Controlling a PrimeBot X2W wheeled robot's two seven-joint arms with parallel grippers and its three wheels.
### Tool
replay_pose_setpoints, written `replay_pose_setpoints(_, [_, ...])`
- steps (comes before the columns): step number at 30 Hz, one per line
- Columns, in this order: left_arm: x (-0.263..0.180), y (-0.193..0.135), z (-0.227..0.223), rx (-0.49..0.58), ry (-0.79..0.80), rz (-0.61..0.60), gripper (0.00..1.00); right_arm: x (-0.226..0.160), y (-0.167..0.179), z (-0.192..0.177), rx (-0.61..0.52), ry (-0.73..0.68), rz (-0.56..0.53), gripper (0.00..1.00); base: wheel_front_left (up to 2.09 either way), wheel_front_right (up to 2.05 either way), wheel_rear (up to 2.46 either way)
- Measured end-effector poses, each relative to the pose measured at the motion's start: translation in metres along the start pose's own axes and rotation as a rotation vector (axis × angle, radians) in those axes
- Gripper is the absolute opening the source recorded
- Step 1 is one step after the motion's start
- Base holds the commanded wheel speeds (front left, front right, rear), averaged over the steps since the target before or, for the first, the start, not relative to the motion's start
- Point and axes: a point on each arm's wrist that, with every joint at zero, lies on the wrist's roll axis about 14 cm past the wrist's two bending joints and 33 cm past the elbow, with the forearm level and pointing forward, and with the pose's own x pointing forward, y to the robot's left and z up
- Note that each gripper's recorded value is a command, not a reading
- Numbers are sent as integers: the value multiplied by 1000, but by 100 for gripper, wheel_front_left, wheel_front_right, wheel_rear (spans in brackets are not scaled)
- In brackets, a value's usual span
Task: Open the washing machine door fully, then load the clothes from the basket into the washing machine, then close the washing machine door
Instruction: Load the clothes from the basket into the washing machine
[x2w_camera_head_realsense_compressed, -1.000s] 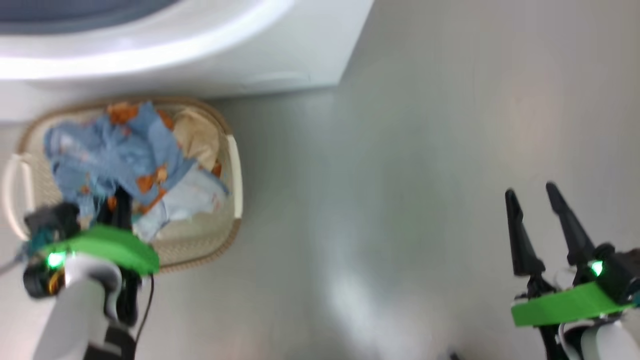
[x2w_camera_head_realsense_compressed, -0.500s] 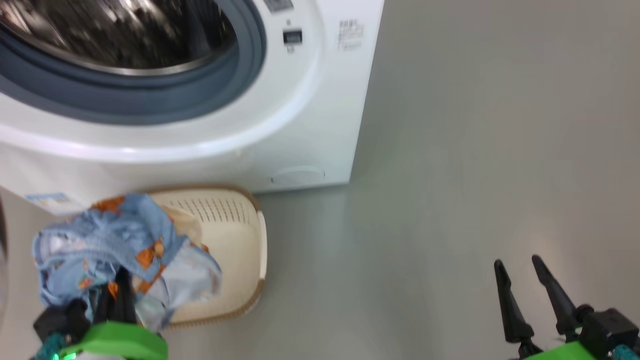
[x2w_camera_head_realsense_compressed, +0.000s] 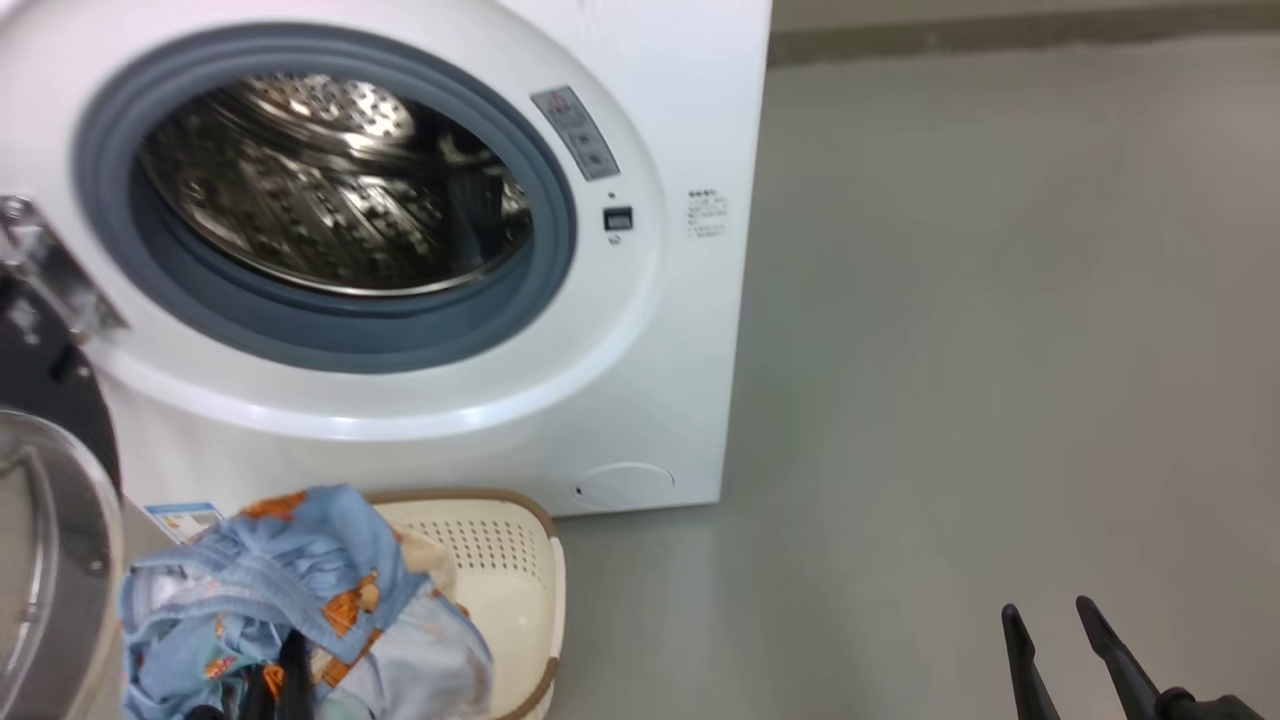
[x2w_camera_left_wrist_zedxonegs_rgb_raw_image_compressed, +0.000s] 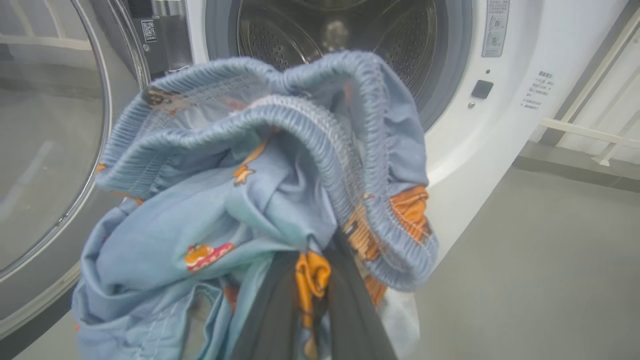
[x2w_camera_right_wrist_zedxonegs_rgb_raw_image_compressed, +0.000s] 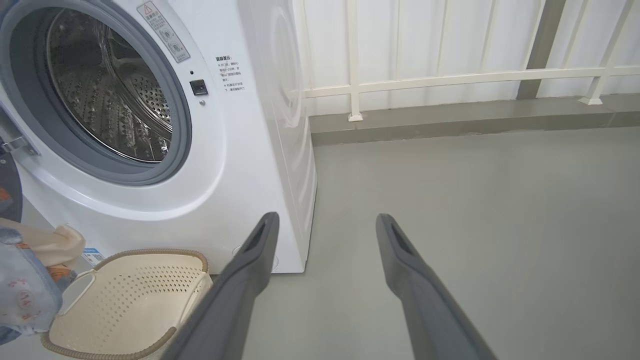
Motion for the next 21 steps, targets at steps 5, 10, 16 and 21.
replay_pose_setpoints(5, [-12, 3, 19, 0, -63, 8, 0, 0, 9, 9, -5, -32, 32, 100, 0, 0, 0])
replay_pose_setpoints(10, [-27, 10, 26, 6, -89, 27, 0, 2, 18, 15, -4, -54, 63, 100, 0, 0, 0])
replay_pose_setpoints(16, [-36, 8, 36, 12, -125, 22, 0, -1, 25, 17, -5, -61, 84, 100, 0, 0, 0])
replay_pose_setpoints(21, [-42, 7, 35, 17, -125, 19, 0, -2, 27, 21, -13, -74, 94, 100, 0, 0, 0])
